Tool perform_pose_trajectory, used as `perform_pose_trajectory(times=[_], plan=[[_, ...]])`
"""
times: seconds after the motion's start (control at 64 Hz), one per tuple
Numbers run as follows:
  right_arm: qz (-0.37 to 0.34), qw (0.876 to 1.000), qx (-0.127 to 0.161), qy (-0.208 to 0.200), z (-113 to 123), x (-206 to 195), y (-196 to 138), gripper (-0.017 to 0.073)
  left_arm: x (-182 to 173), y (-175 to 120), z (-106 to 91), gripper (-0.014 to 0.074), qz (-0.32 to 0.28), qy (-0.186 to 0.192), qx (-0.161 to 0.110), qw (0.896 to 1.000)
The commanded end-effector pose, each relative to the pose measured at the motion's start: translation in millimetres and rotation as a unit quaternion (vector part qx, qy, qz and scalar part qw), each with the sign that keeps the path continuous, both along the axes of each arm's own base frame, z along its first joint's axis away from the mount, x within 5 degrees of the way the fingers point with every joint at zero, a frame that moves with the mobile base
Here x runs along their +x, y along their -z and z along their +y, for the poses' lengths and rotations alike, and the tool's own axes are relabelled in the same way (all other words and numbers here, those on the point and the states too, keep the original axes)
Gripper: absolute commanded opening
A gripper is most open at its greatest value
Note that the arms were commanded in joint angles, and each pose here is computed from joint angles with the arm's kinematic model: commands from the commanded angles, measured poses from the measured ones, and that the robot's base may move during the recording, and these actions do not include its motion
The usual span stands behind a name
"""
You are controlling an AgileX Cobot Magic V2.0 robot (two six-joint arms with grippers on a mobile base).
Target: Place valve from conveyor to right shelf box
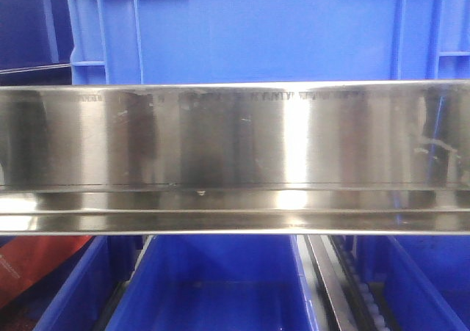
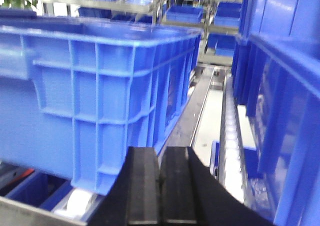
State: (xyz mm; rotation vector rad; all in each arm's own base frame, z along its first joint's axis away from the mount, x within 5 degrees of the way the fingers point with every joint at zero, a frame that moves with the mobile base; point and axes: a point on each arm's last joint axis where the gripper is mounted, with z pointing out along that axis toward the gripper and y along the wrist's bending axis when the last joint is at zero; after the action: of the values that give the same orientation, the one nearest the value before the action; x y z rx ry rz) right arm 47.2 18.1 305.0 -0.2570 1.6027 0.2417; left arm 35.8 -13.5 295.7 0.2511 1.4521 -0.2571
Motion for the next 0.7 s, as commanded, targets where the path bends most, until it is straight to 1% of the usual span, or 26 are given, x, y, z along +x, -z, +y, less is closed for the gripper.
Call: perform_pose_trajectory(times=[0.0, 0.531, 0.578, 0.625, 0.688], plan=[[-0.015, 1.000, -0.002, 0.005, -0.8, 0.2, -1.7, -0.0154, -1.3, -2.1, 0.6, -0.0111, -0.010, -0.002, -0.009, 1.000], [-0.015, 1.000, -0.002, 0.005, -0.8, 0.2, -1.7, -0.0154, -0.6, -0.4, 0.4, -0.0111, -0.008, -0.002, -0.009, 1.000], [-0.015, 1.000, -0.002, 0.005, -0.8, 0.2, -1.7, -0.0154, 0.2, 1.3, 0.9, -0.0111, -0.008, -0.009, 0.001, 1.000], [-0.015, 1.000, -0.002, 0.005, -0.8, 0.2, -1.7, -0.0154, 2.3, 6.1, 1.8, -0.0111, -0.005, -0.025, 0.017, 1.000], [-0.015, 1.000, -0.002, 0.005, -0.8, 0.2, -1.7, -0.0154, 5.2, 13.0, 3.0, -0.0111, 0.005, -0.047, 0.022, 0.999]])
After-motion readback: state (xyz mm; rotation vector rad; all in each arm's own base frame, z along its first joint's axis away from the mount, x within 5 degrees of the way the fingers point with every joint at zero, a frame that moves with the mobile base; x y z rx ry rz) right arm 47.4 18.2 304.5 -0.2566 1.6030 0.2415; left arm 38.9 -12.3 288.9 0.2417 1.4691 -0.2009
